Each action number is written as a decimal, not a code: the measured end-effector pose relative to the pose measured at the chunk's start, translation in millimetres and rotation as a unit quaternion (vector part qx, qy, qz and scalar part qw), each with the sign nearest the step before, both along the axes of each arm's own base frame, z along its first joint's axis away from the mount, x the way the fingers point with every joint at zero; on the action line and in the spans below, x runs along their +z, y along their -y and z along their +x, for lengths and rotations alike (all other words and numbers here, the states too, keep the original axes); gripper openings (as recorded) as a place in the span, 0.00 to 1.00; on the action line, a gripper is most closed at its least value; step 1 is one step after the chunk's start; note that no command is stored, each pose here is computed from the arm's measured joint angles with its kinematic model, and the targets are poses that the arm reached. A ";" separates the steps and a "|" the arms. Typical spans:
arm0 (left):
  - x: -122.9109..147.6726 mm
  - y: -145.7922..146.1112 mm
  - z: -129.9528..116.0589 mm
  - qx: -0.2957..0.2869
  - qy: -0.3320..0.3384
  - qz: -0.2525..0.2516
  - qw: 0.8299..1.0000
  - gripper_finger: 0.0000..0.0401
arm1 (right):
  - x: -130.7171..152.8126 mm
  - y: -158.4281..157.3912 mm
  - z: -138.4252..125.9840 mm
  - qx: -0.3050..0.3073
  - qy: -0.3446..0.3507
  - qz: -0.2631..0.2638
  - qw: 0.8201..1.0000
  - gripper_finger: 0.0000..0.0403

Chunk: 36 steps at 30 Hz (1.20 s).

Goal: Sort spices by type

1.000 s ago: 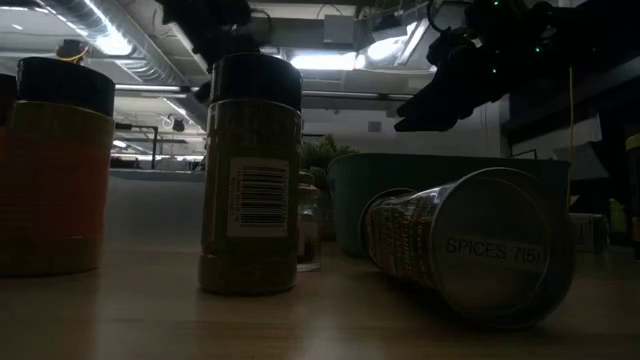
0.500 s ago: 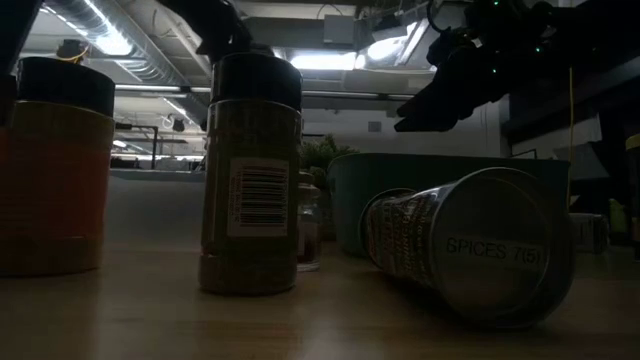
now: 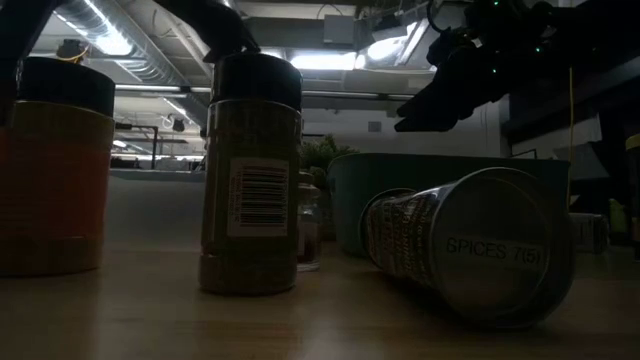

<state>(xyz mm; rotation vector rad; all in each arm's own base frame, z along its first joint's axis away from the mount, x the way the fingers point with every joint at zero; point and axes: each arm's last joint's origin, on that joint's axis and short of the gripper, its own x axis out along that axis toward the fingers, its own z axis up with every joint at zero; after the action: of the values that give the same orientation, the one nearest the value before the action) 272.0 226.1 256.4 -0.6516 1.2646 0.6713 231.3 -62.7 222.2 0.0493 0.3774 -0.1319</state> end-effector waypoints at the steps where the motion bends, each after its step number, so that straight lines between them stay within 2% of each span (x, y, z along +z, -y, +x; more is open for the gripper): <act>1: -1.8 0.7 1.5 -0.002 -0.004 0.001 1.000 0.66 | 0.0 0.0 0.0 0.000 0.000 0.000 1.000 0.87; 11: -5.8 5.6 7.5 -0.008 -0.032 0.024 0.999 0.66 | 0.1 -0.1 0.0 0.000 0.000 0.000 1.000 0.87; 36: -5.3 6.6 10.6 -0.040 -0.028 0.036 0.998 0.67 | 0.1 0.0 0.0 0.000 0.000 0.000 1.000 0.87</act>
<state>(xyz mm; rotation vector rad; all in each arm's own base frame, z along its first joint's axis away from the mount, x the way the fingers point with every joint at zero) 282.6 219.5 251.2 -0.5222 1.3049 0.6696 231.3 -62.6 222.2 0.0493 0.3770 -0.1315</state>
